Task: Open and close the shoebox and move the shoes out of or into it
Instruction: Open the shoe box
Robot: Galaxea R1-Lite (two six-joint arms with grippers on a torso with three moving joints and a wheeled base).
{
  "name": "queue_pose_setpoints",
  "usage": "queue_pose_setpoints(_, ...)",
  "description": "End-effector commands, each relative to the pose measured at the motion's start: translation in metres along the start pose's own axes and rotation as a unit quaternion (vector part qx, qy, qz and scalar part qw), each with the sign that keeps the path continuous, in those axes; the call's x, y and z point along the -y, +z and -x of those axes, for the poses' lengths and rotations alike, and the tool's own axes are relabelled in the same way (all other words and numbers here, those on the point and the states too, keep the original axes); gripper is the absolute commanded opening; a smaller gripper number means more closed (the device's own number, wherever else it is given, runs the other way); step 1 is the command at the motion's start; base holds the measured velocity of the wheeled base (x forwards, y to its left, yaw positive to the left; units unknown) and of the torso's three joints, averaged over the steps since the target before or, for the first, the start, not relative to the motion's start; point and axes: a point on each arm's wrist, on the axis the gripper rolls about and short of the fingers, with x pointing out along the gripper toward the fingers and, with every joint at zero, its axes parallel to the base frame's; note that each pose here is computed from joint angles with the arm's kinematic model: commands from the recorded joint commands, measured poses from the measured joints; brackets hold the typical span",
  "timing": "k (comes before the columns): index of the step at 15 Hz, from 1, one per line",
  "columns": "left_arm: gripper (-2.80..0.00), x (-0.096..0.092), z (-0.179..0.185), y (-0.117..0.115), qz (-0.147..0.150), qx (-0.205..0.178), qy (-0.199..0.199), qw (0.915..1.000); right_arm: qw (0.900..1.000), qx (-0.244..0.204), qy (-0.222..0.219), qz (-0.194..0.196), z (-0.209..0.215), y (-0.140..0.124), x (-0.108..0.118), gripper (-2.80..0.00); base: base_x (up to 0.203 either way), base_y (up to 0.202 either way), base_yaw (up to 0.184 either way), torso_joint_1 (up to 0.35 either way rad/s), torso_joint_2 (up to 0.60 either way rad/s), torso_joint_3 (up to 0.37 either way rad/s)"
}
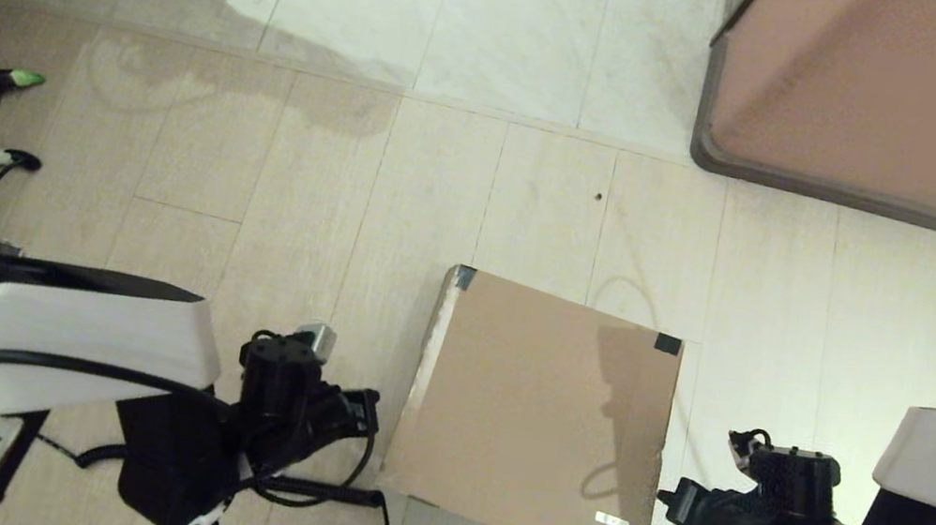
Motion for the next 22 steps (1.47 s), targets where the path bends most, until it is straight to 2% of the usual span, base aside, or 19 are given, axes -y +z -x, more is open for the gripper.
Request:
queue_pose_setpoints(1, -2.80, 0.009, -0.006, -0.009, -0.003, -0.006, -0.009, 0.9999, 1.000, -0.006, -0.007, -0.004, -0.003, -0.005, 0.003, -2.80, 0.000, 0.000, 0.000, 0.000, 0.00, 0.000)
queue_pose_setpoints(4, -2.80, 0.027, -0.015, -0.016, -0.011, -0.005, -0.011, 0.9999, 1.000, -0.002, -0.015, -0.013, -0.002, -0.005, 0.004, -2.80, 0.000, 0.000, 0.000, 0.000, 0.00, 0.000)
queue_pose_setpoints(7, -2.80, 0.027, -0.017, -0.024, -0.014, -0.015, 0.005, 0.9998, 1.000, 0.000, -0.014, -0.012, -0.006, -0.006, 0.004, -2.80, 0.000, 0.000, 0.000, 0.000, 0.00, 0.000)
queue_pose_setpoints(9, -2.80, 0.027, -0.018, -0.031, -0.015, -0.025, 0.008, 0.9995, 1.000, 0.005, -0.028, -0.013, -0.007, -0.007, 0.005, -2.80, 0.000, 0.000, 0.000, 0.000, 0.00, 0.000)
queue_pose_setpoints(13, -2.80, 0.037, -0.014, -0.032, -0.013, -0.027, -0.003, 0.9995, 0.999, -0.002, -0.037, -0.020, -0.004, -0.011, 0.008, -2.80, 0.000, 0.000, 0.000, 0.000, 0.00, 0.000)
queue_pose_setpoints(17, -2.80, 0.033, -0.015, -0.032, -0.009, -0.029, 0.015, 0.9994, 0.999, -0.001, -0.030, -0.017, -0.009, -0.012, 0.005, -2.80, 0.000, 0.000, 0.000, 0.000, 0.00, 0.000)
queue_pose_setpoints(20, -2.80, 0.038, -0.017, -0.030, 0.025, -0.035, 0.015, 0.9989, 0.998, 0.052, 0.006, -0.032, -0.016, -0.011, 0.005, -2.80, 0.000, 0.000, 0.000, 0.000, 0.00, 0.000)
queue_pose_setpoints(22, -2.80, 0.043, -0.013, -0.023, 0.031, -0.033, 0.011, 0.9989, 0.997, 0.044, 0.030, -0.055, -0.009, -0.020, 0.006, -2.80, 0.000, 0.000, 0.000, 0.000, 0.00, 0.000)
